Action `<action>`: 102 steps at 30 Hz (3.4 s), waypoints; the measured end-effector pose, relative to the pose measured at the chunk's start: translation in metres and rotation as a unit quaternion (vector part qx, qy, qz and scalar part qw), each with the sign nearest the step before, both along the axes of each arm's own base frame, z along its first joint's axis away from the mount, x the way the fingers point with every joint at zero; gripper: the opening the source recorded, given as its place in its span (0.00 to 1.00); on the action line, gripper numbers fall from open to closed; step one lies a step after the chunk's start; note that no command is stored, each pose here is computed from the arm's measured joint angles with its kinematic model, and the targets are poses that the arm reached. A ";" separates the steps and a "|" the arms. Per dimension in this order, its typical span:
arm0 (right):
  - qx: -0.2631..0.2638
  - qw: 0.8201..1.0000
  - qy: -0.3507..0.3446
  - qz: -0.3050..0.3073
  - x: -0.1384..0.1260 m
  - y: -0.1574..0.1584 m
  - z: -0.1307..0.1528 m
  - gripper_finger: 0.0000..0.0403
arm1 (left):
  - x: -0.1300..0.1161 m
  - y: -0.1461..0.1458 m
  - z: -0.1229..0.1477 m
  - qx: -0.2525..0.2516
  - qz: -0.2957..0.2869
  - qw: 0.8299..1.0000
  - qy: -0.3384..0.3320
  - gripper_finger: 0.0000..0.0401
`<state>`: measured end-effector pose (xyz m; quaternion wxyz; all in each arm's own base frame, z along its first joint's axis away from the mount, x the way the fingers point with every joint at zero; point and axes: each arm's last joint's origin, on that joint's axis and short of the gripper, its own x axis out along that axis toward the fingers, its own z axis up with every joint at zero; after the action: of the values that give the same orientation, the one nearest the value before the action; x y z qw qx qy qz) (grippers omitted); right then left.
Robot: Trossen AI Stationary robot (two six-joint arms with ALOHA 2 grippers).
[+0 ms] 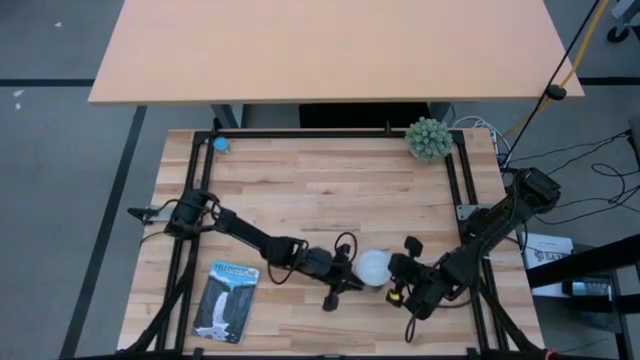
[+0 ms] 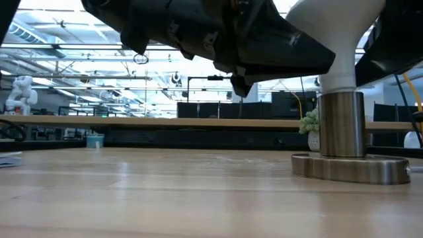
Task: Screw lightbulb
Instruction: Remove the lightbulb from the bronze lamp socket
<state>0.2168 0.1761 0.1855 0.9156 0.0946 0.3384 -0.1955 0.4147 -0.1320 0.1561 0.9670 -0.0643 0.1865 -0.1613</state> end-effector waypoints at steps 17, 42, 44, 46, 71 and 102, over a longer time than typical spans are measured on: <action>0.003 1.000 0.002 0.001 0.000 0.000 0.000 0.00 | 0.003 0.022 -0.008 -0.025 0.035 0.998 0.056 0.13; 0.005 1.000 -0.001 0.003 0.000 0.001 0.000 0.00 | 0.004 0.017 -0.003 -0.008 0.078 0.997 0.022 0.64; 0.005 1.000 -0.001 0.003 0.000 0.001 0.000 0.00 | 0.005 0.016 0.000 -0.014 0.079 0.997 0.008 0.67; 0.005 1.000 -0.001 0.003 0.000 0.001 0.000 0.00 | 0.006 0.016 0.004 -0.023 0.079 0.997 -0.015 0.68; 0.002 1.000 -0.007 0.009 0.002 0.002 0.001 0.00 | 0.010 0.023 0.011 -0.019 0.097 0.993 -0.057 0.65; 0.038 0.997 0.064 0.020 -0.011 0.004 -0.004 0.00 | 0.004 0.012 0.001 0.011 0.080 0.997 -0.008 0.44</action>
<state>0.2063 0.1796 0.1813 0.8915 0.1097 0.4055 -0.1697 0.4188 -0.1199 0.1568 0.9789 -0.0671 0.1746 -0.0820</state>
